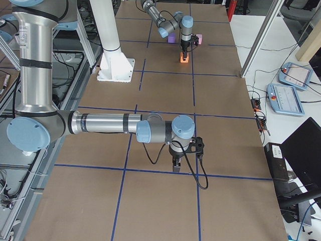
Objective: Arrange blocks in a line
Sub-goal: 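Close the left gripper on the orange cube and lift it, then carry the orange cube with the left gripper between the pink and purple cubes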
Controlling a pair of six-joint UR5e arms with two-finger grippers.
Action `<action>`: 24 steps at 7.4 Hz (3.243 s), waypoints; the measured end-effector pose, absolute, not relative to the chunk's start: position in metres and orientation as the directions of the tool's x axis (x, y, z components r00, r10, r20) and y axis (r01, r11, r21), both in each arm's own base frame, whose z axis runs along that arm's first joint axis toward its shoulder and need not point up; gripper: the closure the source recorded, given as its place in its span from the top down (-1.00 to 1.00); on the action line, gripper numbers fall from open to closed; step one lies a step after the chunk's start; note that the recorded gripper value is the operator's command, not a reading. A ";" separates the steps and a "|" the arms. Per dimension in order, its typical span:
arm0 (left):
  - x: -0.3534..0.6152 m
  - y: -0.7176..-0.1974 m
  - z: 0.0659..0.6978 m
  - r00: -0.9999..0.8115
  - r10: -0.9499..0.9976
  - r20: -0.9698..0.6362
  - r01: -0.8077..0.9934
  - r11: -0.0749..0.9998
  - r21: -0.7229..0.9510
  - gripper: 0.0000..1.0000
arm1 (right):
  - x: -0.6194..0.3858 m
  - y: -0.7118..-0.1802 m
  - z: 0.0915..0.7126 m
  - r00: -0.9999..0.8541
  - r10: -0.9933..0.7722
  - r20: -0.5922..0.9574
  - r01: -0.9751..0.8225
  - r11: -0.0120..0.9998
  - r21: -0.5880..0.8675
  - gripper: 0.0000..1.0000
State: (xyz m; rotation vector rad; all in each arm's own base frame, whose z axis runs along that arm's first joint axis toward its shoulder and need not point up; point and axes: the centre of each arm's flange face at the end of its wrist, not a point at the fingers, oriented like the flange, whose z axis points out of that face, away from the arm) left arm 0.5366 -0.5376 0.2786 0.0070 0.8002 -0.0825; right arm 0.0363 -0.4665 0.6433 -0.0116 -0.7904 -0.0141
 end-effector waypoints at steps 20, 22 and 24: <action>0.338 -0.569 0.427 0.759 0.040 -0.649 -0.025 0.999 0.033 -1.00 | 0.037 -0.466 0.643 0.703 -0.008 0.711 0.016 1.000 -0.005 1.00; 0.331 -0.574 0.440 0.754 0.030 -0.656 -0.037 0.999 0.002 -1.00 | 0.037 -0.466 0.643 0.703 -0.008 0.711 0.016 1.000 -0.005 1.00; 0.329 -0.572 0.450 0.752 0.021 -0.659 -0.044 0.999 -0.019 -1.00 | 0.037 -0.466 0.643 0.703 -0.008 0.711 0.016 1.000 -0.005 1.00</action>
